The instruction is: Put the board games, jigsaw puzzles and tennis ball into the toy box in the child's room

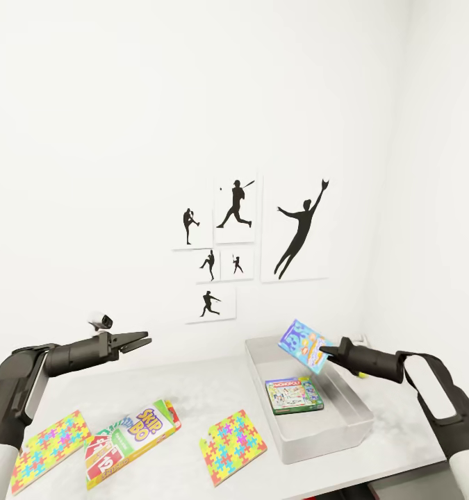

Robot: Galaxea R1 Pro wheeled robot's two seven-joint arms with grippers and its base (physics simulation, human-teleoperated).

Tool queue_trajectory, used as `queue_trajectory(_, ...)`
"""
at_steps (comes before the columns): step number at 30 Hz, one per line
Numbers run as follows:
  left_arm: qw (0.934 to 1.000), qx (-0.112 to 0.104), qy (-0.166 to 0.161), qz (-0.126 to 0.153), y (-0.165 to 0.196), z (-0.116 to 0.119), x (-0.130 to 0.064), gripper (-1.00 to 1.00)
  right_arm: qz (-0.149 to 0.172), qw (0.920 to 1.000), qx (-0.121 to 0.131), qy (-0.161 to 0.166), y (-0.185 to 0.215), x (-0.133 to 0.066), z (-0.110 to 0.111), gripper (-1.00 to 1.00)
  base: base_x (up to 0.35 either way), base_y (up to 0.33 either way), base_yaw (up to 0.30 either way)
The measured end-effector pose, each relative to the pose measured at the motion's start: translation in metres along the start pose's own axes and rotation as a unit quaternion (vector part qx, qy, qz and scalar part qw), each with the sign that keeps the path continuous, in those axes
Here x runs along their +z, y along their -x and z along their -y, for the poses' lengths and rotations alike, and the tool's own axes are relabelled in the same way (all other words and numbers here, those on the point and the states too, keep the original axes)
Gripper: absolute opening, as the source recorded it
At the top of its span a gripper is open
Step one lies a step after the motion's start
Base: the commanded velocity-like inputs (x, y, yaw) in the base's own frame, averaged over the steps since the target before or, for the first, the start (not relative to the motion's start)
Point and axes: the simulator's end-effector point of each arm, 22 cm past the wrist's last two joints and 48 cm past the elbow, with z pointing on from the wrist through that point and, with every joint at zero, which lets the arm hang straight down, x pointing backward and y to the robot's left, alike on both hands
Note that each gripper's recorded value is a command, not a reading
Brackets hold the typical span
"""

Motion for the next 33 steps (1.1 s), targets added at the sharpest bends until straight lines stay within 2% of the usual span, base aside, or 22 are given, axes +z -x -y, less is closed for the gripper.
queue_trajectory(9,1.0000,0.000,0.000,0.001,0.001,0.000,-0.001,1.00,-0.029,0.9995,-0.011,-0.008,-0.015,0.012,0.000,-1.00,0.000,0.000,0.000)
queue_trajectory(16,1.0000,0.000,0.000,0.001,0.001,0.000,-0.001,1.00,-0.046,0.9986,0.008,-0.024,-0.029,0.018,0.018,-1.00,0.000,0.000,0.000)
queue_trajectory(20,1.0000,0.000,0.000,0.001,0.001,0.000,-0.001,1.00,-0.051,0.9983,0.008,-0.026,-0.029,0.019,0.020,-1.00,0.000,0.000,0.000)
queue_trajectory(27,1.0000,0.000,0.000,0.001,0.001,0.000,-0.001,1.00,-0.075,0.9956,-0.011,-0.056,-0.035,0.011,0.037,-1.00,0.000,0.000,0.000)
queue_trajectory(30,1.0000,0.000,0.000,0.001,0.001,0.000,-0.001,1.00,-0.086,0.9938,-0.006,-0.070,-0.043,0.011,0.050,-1.00,0.000,0.000,0.000)
queue_trajectory(33,1.0000,0.000,0.000,0.001,0.001,0.000,-0.001,1.00,-0.093,0.9919,0.011,-0.086,-0.045,0.008,0.067,-1.00,0.000,0.000,0.000)
